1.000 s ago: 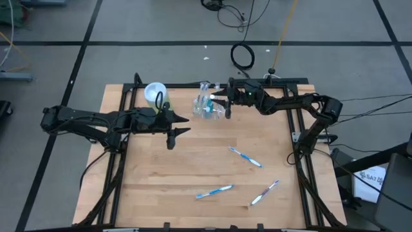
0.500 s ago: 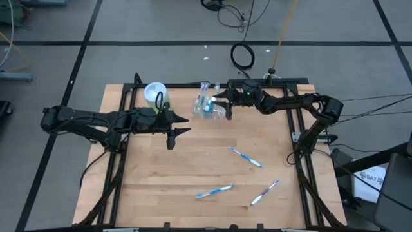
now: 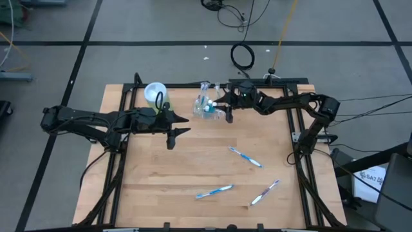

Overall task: Pick & Place toothbrushing station
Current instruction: Put the mouthwash into the transparent organizer

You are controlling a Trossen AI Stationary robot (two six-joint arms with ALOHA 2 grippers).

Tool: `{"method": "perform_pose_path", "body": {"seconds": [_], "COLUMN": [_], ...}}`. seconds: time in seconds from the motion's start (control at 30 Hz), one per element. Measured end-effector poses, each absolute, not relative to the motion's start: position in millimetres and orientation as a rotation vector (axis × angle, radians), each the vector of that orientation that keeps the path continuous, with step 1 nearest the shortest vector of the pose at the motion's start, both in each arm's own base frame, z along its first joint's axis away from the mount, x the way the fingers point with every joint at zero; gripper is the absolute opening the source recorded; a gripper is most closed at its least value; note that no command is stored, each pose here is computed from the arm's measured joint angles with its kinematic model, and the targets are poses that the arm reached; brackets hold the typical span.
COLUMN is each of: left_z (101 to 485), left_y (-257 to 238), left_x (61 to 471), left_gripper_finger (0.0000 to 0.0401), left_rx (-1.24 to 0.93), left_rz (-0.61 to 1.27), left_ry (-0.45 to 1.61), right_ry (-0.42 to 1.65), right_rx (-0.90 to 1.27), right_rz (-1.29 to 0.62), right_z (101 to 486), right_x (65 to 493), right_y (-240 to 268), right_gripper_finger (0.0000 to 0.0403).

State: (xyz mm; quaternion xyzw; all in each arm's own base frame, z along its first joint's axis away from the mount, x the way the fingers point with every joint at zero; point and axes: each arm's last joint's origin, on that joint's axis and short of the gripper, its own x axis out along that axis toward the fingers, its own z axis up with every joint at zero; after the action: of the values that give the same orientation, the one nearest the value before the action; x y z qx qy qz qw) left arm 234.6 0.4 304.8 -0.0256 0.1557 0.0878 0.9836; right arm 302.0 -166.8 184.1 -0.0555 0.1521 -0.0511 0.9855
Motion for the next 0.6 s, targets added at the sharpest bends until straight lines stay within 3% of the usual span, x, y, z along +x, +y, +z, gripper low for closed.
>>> {"method": "perform_pose_path", "body": {"seconds": [0.4,0.6], "left_z": [305,305], "left_y": [0,0], "left_x": [235,235], "left_gripper_finger": [0.0177,0.0177], "left_rx": [-0.052,-0.052], "left_rz": [0.177,0.177], "left_ry": [0.312,0.312], "right_ry": [0.342,0.366], "right_rx": [-0.118,-0.173], "right_rz": [-0.095,-0.156], "right_z": [160,160], "right_x": [309,310], "right_y": [-169,-169], "right_gripper_finger": [0.0107,0.0128]}}
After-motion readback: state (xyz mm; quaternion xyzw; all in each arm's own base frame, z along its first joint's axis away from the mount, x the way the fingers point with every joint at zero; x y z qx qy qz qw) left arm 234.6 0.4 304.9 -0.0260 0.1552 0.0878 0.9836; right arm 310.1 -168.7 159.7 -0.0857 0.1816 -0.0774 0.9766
